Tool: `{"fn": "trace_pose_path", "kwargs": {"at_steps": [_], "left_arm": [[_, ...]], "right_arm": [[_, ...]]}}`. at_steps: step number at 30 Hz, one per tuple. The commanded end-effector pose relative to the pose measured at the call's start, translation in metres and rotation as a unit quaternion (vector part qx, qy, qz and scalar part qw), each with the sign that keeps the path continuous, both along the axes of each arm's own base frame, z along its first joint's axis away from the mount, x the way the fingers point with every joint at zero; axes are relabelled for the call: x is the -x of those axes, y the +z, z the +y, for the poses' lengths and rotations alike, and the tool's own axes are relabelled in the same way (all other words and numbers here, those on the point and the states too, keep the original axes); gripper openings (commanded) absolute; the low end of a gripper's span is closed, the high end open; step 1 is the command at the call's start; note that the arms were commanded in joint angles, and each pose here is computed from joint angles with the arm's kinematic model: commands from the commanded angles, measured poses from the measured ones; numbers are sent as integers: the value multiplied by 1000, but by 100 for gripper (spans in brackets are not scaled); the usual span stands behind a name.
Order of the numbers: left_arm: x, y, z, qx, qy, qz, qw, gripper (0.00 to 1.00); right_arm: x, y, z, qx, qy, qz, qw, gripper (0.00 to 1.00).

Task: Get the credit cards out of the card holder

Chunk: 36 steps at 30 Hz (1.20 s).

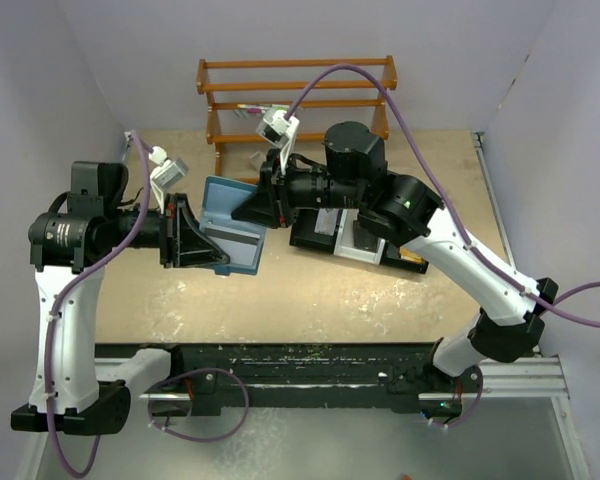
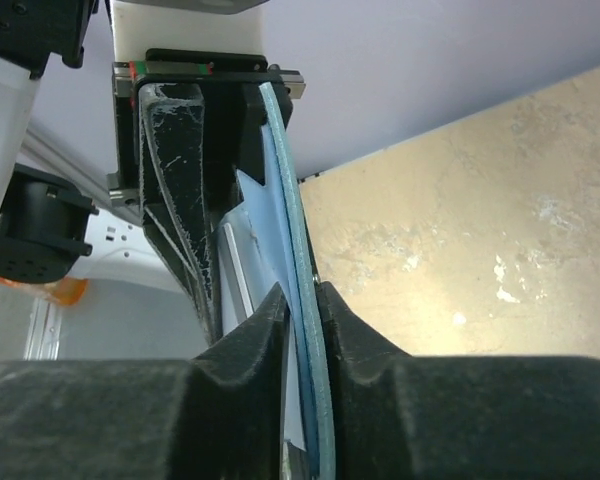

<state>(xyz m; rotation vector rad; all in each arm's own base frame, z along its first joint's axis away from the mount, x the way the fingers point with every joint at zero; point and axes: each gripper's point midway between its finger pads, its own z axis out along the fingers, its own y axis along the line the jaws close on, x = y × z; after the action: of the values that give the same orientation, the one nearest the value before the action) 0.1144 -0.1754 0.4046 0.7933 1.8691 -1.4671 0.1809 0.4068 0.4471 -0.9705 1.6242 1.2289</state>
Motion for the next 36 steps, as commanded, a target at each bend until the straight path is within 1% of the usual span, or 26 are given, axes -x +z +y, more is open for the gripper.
{"fn": "trace_pose_path", "kwargs": {"at_steps": [1,2,3,5,7,8,9,11,13,15,16,19,21,24,25,29,33,36], "left_arm": [[11,8,2,-4,-15,-66,998,17],[9,6,3,-13,-10,-73,997,18],[7,3,4,-23,-4,-84,996,23],[3,1,7,-37,9,-106,994,41],[-3,1,9,-48,29,-139,989,62],[-6,1,10,-50,41,-153,986,70],[-6,2,11,-49,52,-166,983,75],[-6,-1,11,-41,64,-190,979,82],[-3,3,8,-21,72,-204,976,85],[4,10,4,10,73,-187,980,86],[6,13,2,27,67,-170,983,86],[15,25,-6,76,29,-102,991,87],[15,36,-8,103,23,-76,992,87],[20,57,-9,129,25,-99,986,88],[24,63,-9,133,23,-117,984,90],[32,72,-7,137,37,-168,975,93],[21,75,-6,144,73,-171,972,93],[10,73,-5,143,88,-162,972,86]], "right_arm": [[4,18,-10,-13,5,-27,1000,11],[5,22,-10,-19,6,-27,999,6],[6,25,-11,-26,7,-26,999,1],[10,35,-12,-49,9,-25,998,0],[16,48,-14,-85,11,-16,996,0],[20,54,-16,-107,17,-14,994,0],[24,64,-18,-136,20,-13,990,0],[28,82,-27,-194,9,-7,981,0],[29,94,-33,-240,0,0,971,0],[31,105,-41,-292,-1,8,956,0],[32,101,-42,-305,-1,19,952,0],[38,108,-49,-343,8,33,939,0],[36,109,-51,-351,-2,42,936,0],[31,106,-56,-364,-31,56,929,0],[30,105,-59,-369,-40,61,927,0],[30,99,-58,-387,-76,81,915,0],[37,99,-53,-407,-95,93,904,0],[36,99,-58,-422,-113,100,894,0]]}}
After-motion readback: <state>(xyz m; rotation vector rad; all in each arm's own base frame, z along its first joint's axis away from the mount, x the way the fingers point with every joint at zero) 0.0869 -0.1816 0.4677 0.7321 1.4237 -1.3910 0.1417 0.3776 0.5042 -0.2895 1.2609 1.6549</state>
